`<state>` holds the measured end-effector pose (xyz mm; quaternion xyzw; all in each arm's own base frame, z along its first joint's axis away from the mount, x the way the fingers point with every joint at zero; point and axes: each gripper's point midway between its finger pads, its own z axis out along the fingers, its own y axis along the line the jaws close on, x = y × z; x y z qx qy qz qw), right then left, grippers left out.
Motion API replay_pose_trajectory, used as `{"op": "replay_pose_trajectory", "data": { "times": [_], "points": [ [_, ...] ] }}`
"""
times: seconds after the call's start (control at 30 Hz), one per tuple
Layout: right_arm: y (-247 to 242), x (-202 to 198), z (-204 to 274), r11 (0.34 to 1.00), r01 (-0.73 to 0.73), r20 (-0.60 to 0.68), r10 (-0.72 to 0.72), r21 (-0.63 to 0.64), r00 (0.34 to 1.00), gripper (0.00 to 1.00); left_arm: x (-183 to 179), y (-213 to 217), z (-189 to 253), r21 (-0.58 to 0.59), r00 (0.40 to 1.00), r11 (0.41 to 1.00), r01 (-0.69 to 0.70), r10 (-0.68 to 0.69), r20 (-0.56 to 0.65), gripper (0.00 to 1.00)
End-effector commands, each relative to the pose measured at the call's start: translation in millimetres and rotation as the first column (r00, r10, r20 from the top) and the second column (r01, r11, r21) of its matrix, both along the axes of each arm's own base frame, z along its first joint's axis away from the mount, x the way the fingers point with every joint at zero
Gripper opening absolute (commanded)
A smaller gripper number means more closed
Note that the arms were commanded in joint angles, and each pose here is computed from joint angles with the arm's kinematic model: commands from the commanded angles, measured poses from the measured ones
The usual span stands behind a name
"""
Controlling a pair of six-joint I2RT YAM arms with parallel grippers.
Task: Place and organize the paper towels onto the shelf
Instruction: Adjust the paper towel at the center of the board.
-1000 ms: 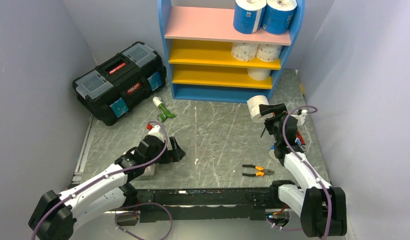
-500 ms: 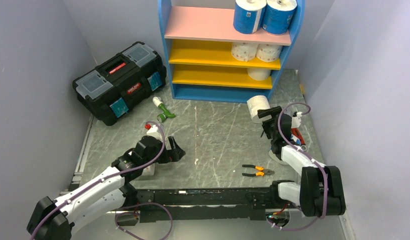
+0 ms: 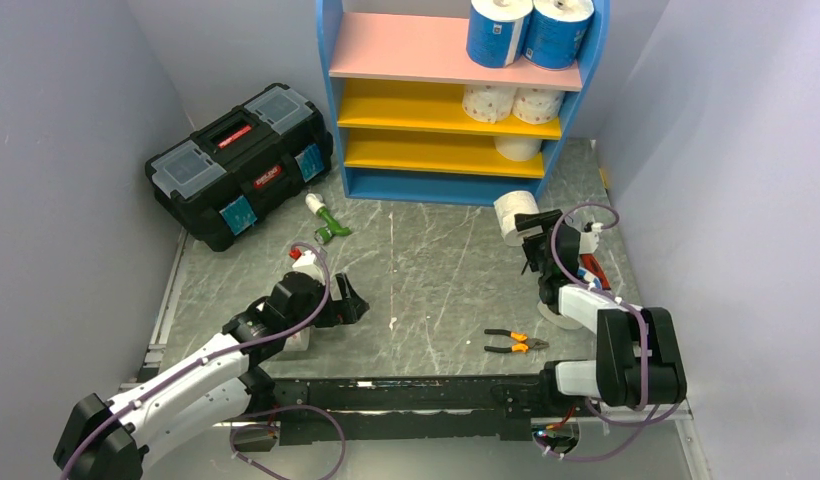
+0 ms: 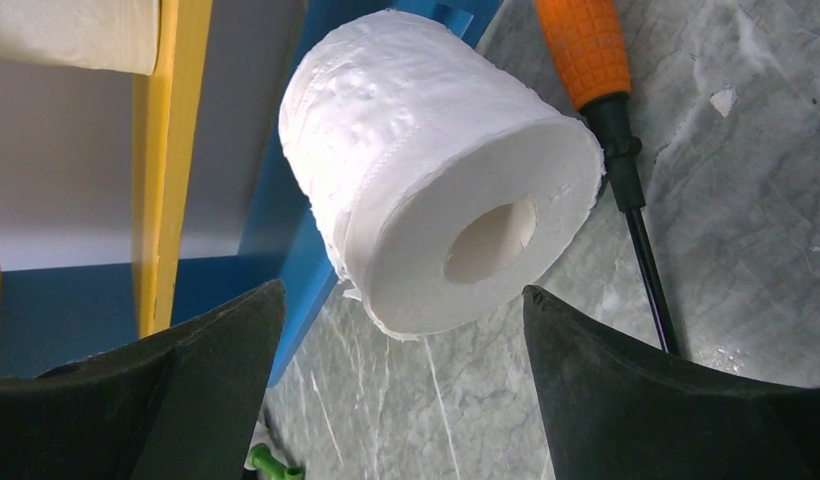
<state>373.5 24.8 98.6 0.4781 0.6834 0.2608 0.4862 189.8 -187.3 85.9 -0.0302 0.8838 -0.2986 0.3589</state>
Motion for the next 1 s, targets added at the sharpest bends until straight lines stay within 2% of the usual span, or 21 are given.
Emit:
{"op": "replay_pose_trajectory", "data": {
  "times": [0.0, 0.23, 0.4, 0.87, 0.97],
  "points": [
    [-3, 21, 25, 1.0, 0.025, 0.098, -0.027, 0.014, 0.995, 0.89, 7, -2, 12, -0.002, 0.999, 1.0, -0.001, 0.001, 0.04, 0.98],
    [-2, 28, 26, 0.999, 0.027, 0.121, -0.029, 0.019, 0.992, 0.83, 8, -2, 11, -0.003, 0.999, 1.0, -0.007, 0.007, 0.038, 0.98],
    [-1, 31, 25, 1.0, 0.02, 0.133, -0.022, 0.017, 0.991, 0.73, 8, -3, 9, 0.002, 1.0, 1.0, -0.005, 0.005, 0.031, 0.98],
    [-1, 38, 20, 1.0, 0.021, 0.141, -0.023, 0.019, 0.99, 0.68, 8, -3, 6, 0.01, 1.0, 1.0, -0.005, 0.005, 0.018, 0.98],
    [-1, 38, 21, 1.0, 0.018, 0.148, -0.02, 0.017, 0.989, 0.63, 8, -3, 5, 0.012, 1.0, 1.0, -0.005, 0.005, 0.016, 0.98]
  ]
}}
